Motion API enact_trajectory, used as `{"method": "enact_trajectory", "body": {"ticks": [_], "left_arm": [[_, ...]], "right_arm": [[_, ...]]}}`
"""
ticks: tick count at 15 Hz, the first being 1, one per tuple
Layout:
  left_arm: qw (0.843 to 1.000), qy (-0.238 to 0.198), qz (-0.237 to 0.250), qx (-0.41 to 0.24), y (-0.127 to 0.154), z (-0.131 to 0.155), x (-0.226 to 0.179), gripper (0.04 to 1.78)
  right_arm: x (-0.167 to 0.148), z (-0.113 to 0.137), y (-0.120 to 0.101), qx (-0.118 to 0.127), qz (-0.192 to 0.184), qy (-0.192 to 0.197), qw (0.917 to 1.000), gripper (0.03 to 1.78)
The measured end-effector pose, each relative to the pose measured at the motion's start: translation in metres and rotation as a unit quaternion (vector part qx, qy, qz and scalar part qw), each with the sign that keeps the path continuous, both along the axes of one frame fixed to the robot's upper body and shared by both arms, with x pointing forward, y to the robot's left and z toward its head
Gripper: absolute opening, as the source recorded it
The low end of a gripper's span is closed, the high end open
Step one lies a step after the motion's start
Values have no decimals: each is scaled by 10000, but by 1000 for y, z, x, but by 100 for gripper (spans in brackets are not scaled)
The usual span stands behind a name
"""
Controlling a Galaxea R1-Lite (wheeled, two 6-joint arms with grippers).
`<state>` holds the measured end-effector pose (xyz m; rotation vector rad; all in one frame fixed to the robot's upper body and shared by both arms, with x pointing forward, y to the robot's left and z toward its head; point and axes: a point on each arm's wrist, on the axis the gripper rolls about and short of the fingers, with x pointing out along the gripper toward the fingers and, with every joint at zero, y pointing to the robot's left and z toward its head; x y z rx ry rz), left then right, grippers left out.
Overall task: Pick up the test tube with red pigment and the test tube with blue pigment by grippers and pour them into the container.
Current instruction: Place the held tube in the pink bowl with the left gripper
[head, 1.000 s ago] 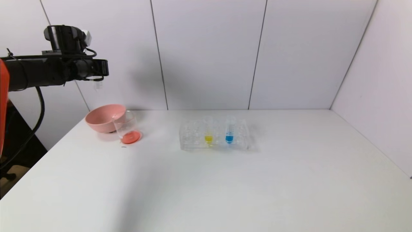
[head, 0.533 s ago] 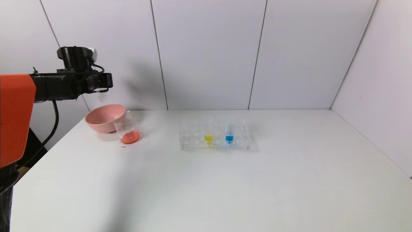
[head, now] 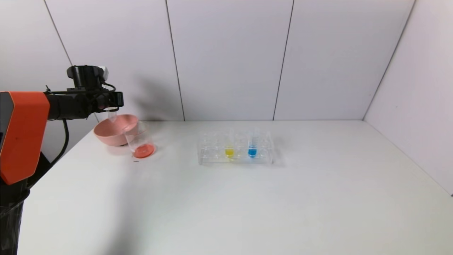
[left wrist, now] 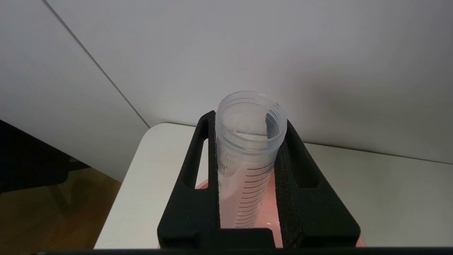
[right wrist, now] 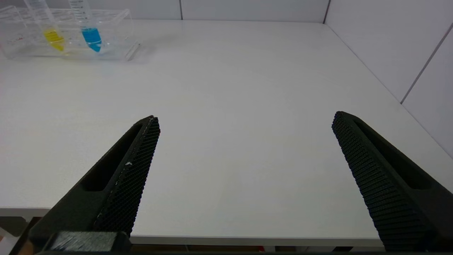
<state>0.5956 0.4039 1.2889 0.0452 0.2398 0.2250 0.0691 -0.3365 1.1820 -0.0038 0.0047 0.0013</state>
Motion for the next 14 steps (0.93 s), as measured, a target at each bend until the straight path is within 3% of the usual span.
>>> {"method": "enact_trajectory", "body": {"ticks": [9,12,14], "left_arm": [[10000,67,14,-19,2,-12,3,49],[10000,63,10,-25,1,-11,3,71],[10000,53,19,-26,1,-10,2,99]], "right_arm": [[0,0,0,-2,-2,0,10000,178],[0,0,0,-2,0,0,10000,178],[0,0,0,0,0,0,10000,177]]}}
